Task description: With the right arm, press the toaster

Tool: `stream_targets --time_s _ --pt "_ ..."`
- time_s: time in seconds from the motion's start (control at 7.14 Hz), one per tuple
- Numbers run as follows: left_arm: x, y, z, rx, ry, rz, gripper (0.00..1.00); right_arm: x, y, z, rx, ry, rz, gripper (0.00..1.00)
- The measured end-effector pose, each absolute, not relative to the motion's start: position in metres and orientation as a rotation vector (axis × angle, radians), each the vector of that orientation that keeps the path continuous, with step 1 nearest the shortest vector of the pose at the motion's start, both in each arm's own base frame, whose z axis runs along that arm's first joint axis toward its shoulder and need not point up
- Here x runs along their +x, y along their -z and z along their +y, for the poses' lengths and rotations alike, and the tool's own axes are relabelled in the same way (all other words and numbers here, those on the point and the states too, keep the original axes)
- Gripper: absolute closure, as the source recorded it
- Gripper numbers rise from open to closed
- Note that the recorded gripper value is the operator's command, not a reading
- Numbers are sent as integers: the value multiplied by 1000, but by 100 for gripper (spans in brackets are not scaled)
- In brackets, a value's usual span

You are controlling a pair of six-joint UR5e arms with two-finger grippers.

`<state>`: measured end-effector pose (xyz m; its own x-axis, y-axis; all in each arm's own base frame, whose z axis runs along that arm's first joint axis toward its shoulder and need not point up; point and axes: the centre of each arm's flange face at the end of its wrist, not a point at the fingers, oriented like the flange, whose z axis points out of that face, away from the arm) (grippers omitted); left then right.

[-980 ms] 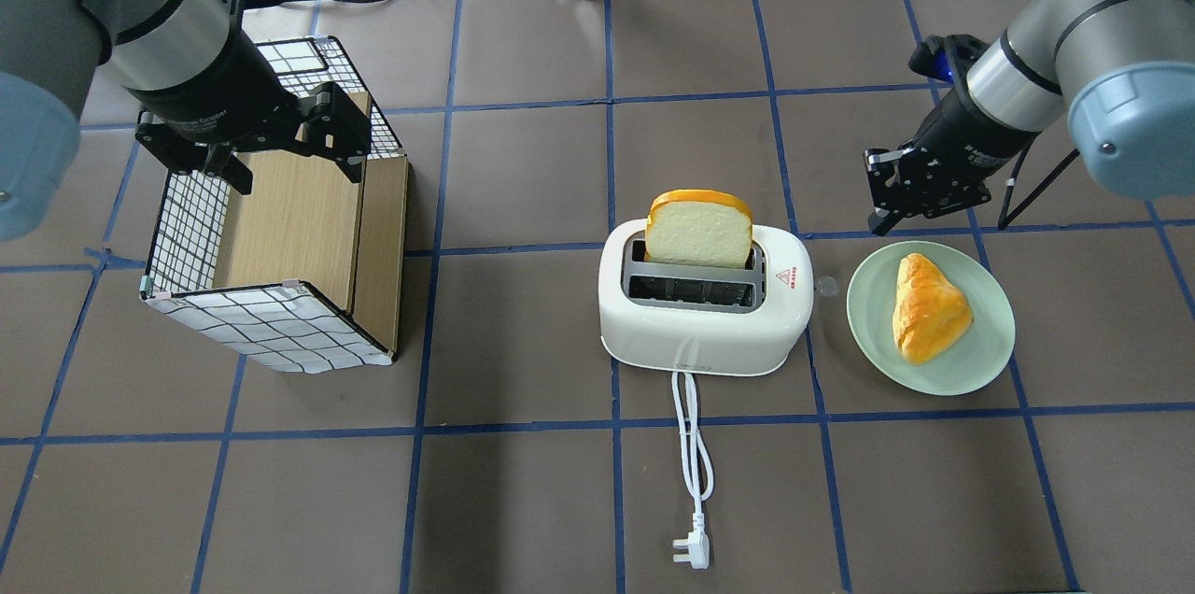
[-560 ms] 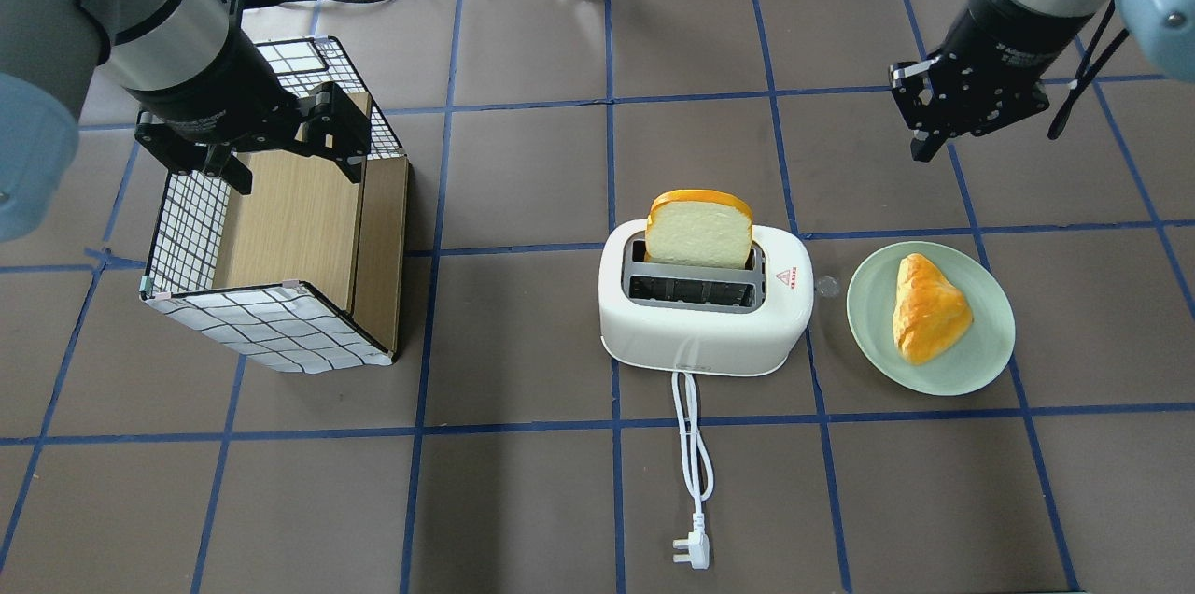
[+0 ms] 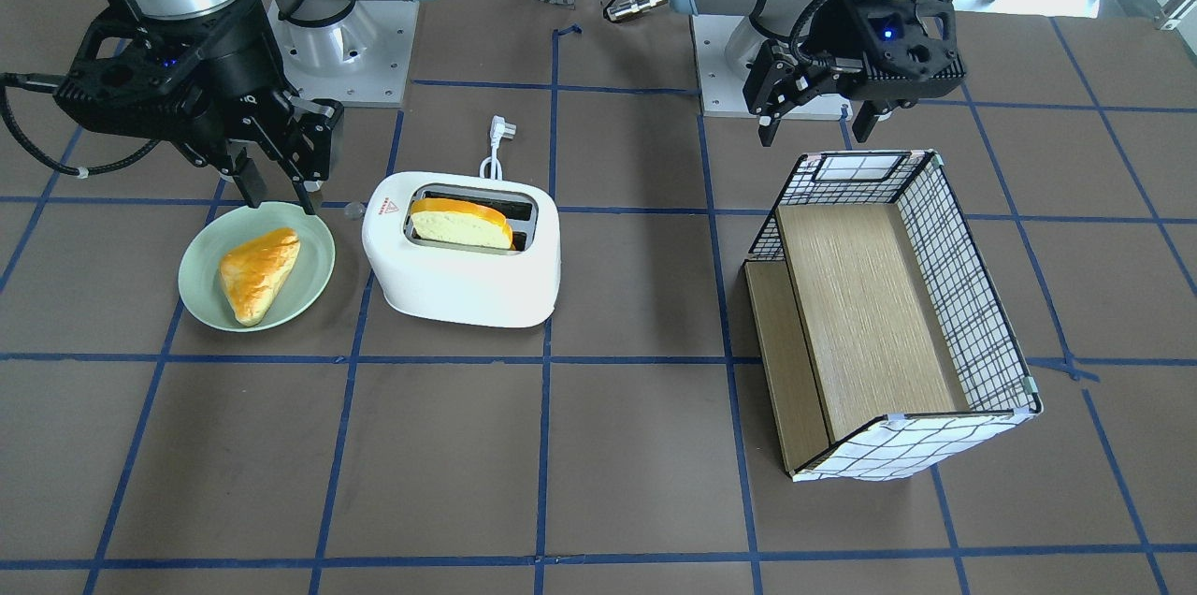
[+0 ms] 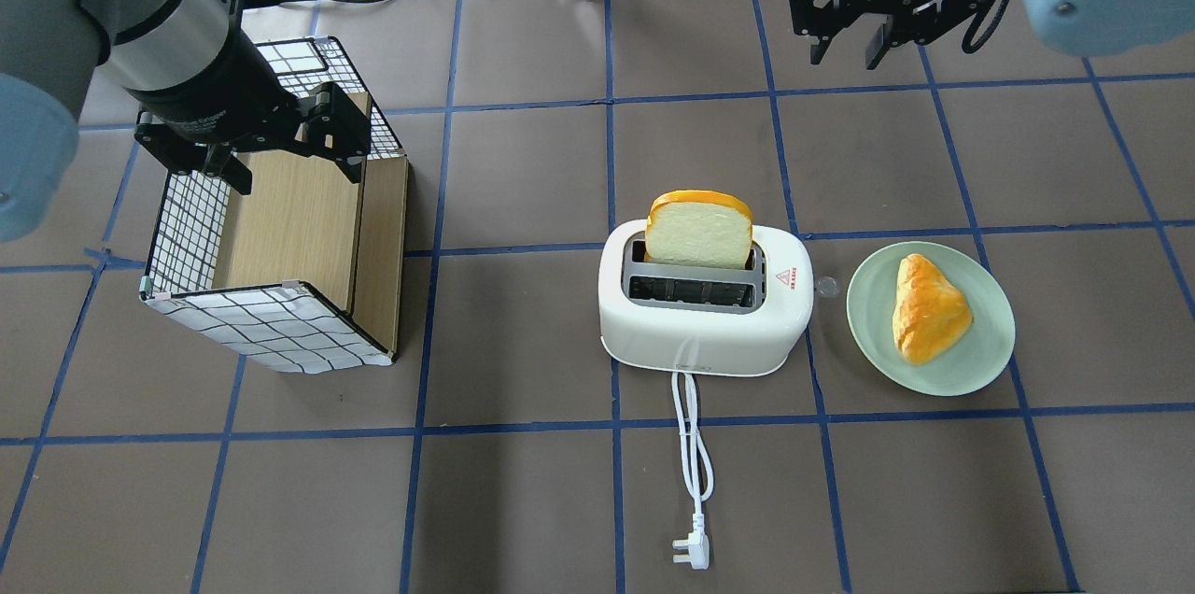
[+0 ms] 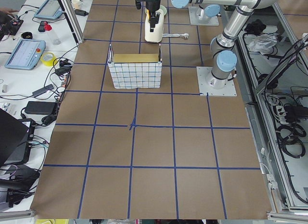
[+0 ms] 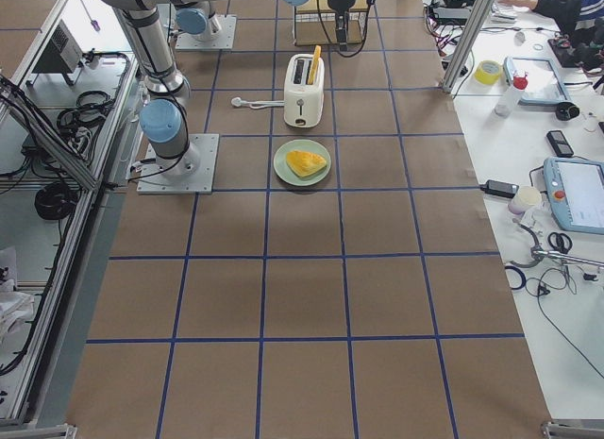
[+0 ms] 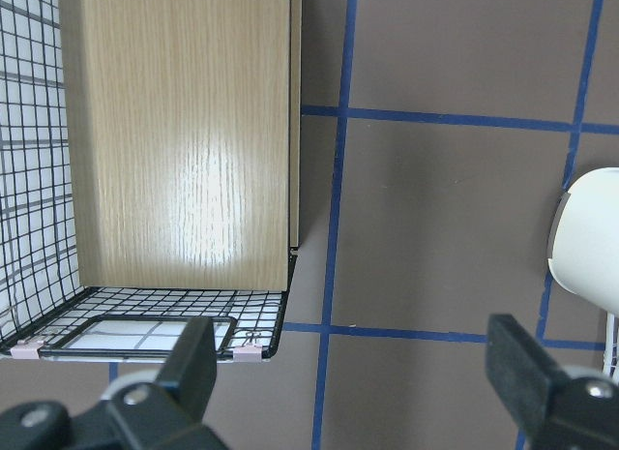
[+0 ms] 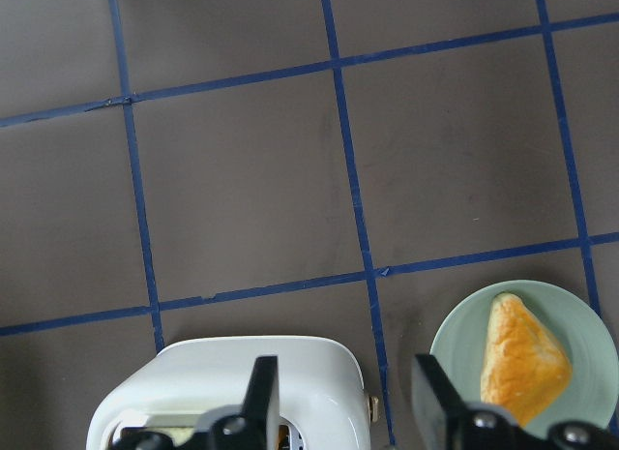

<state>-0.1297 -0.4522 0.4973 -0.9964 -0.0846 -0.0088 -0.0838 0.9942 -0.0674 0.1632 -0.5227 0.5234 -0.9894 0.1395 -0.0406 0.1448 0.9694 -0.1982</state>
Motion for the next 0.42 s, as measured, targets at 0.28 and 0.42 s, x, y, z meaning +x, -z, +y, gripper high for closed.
stream_targets --time_s 0.28,0.42 --pt "-130 -497 -452 -132 105 3125 0 165 -526 -524 214 348 3087 0" --pt "-130 -497 -452 -132 105 3125 0 165 -527 -524 212 352 3087 0"
